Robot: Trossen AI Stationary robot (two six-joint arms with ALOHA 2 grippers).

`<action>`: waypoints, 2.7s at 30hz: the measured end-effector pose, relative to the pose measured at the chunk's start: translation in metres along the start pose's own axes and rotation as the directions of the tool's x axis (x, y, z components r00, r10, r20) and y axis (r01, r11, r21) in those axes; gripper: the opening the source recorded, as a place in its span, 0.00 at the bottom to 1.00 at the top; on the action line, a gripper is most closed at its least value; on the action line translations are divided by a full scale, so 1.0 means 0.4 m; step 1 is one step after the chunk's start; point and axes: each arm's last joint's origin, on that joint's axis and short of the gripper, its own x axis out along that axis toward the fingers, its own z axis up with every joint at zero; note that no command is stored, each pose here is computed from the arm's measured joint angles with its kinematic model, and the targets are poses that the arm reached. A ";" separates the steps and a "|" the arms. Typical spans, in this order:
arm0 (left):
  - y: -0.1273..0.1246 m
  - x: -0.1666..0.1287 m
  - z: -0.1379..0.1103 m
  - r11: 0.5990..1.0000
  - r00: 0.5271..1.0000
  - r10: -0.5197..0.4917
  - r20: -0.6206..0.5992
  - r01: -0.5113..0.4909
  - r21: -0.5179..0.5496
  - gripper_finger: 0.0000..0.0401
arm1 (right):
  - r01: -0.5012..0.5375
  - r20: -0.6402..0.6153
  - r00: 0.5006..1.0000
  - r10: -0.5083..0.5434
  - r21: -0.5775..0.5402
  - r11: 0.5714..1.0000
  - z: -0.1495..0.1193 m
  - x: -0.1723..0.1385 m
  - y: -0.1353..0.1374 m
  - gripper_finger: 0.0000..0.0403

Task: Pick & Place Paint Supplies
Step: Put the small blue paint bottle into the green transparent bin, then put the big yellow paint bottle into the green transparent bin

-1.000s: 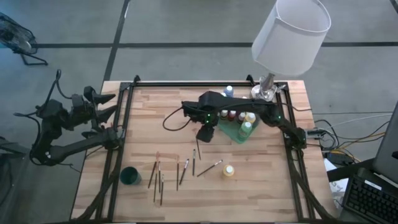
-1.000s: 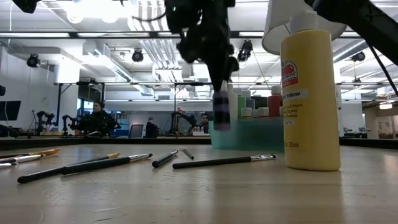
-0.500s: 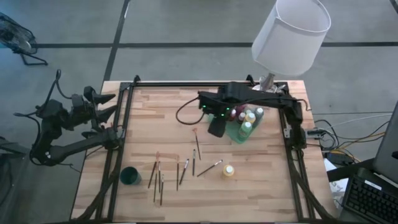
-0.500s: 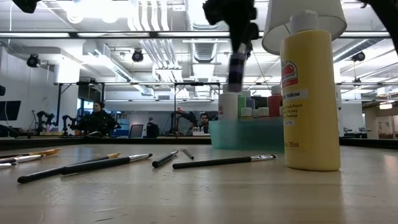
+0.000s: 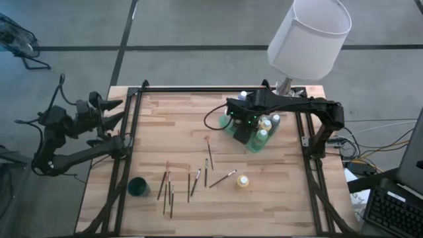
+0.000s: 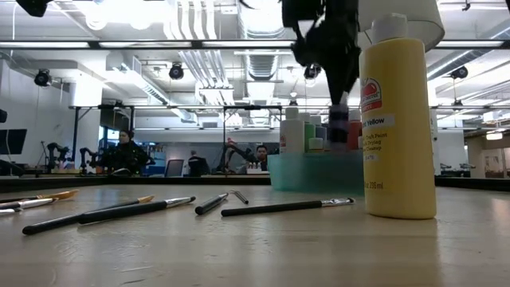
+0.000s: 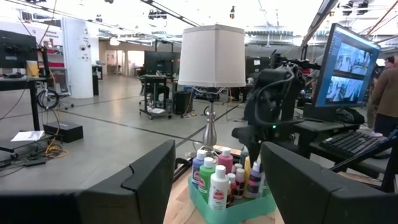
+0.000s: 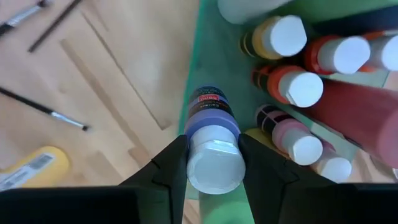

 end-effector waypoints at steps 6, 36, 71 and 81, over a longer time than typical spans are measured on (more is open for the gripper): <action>0.000 0.000 0.000 1.000 1.000 0.000 0.000 0.000 0.000 0.61 | 0.019 -0.048 0.999 -0.019 0.002 1.000 -0.002 0.063 -0.037 0.32; 0.000 0.000 0.000 1.000 1.000 0.000 0.000 0.000 0.000 0.61 | 0.057 -0.049 0.997 -0.056 0.017 0.998 -0.007 0.160 -0.097 0.41; 0.000 0.000 0.000 1.000 1.000 0.000 0.000 0.000 0.000 0.61 | -0.163 0.407 0.894 0.188 -0.095 0.982 -0.066 -0.263 0.044 0.31; 0.000 0.000 0.000 1.000 1.000 0.000 0.000 0.000 0.000 0.61 | -0.338 0.410 0.831 0.375 -0.162 0.927 -0.190 -0.393 0.196 0.22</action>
